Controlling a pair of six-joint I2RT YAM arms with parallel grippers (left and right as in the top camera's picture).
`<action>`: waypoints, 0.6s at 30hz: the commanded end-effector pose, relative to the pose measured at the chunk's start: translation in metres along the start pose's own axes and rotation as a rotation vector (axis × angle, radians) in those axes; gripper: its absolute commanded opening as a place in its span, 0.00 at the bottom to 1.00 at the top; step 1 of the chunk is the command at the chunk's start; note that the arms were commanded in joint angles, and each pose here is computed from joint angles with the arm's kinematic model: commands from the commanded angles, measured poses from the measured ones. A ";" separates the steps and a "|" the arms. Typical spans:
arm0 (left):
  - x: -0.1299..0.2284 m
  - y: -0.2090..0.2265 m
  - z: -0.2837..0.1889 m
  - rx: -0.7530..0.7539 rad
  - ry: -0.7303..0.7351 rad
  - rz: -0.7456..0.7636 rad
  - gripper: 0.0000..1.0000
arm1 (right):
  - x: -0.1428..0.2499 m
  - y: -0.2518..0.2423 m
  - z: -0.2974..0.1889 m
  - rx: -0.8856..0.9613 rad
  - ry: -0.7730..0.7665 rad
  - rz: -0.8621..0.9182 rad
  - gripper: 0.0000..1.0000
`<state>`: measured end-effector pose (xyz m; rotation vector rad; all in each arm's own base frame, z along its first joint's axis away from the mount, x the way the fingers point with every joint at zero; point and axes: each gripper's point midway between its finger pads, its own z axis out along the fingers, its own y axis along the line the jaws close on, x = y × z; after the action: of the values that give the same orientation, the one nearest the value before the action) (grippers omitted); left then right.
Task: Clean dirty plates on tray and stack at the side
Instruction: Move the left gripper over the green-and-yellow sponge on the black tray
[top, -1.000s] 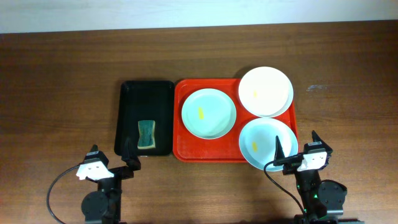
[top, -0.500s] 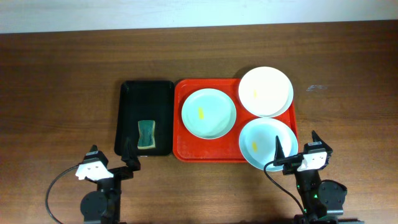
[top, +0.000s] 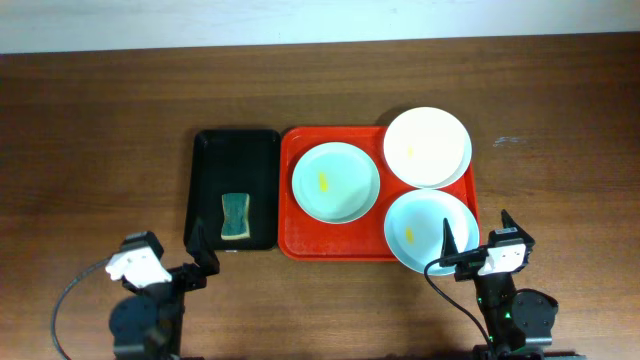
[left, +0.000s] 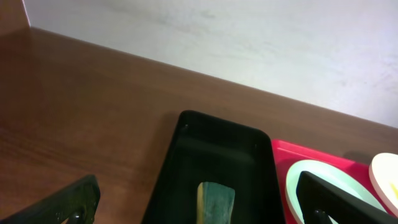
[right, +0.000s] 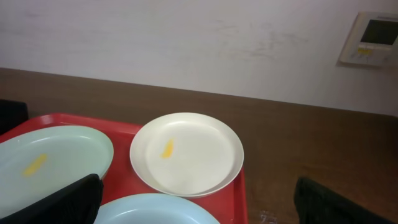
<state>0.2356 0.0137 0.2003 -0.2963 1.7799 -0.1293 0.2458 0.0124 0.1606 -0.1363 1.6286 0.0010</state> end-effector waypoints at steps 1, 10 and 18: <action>-0.016 -0.016 0.005 0.045 0.083 0.064 0.99 | 0.002 0.002 0.000 -0.013 0.004 -0.007 0.98; 0.004 -0.029 0.036 0.037 0.509 0.075 0.99 | 0.002 0.002 0.000 -0.013 0.004 -0.007 0.98; -0.004 -0.047 0.050 0.079 0.684 0.042 0.93 | 0.002 0.002 0.000 -0.013 0.004 -0.007 0.98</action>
<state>0.2833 -0.0178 0.1842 -0.2154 2.4780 -0.2449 0.2458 0.0124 0.1606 -0.1366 1.6290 0.0008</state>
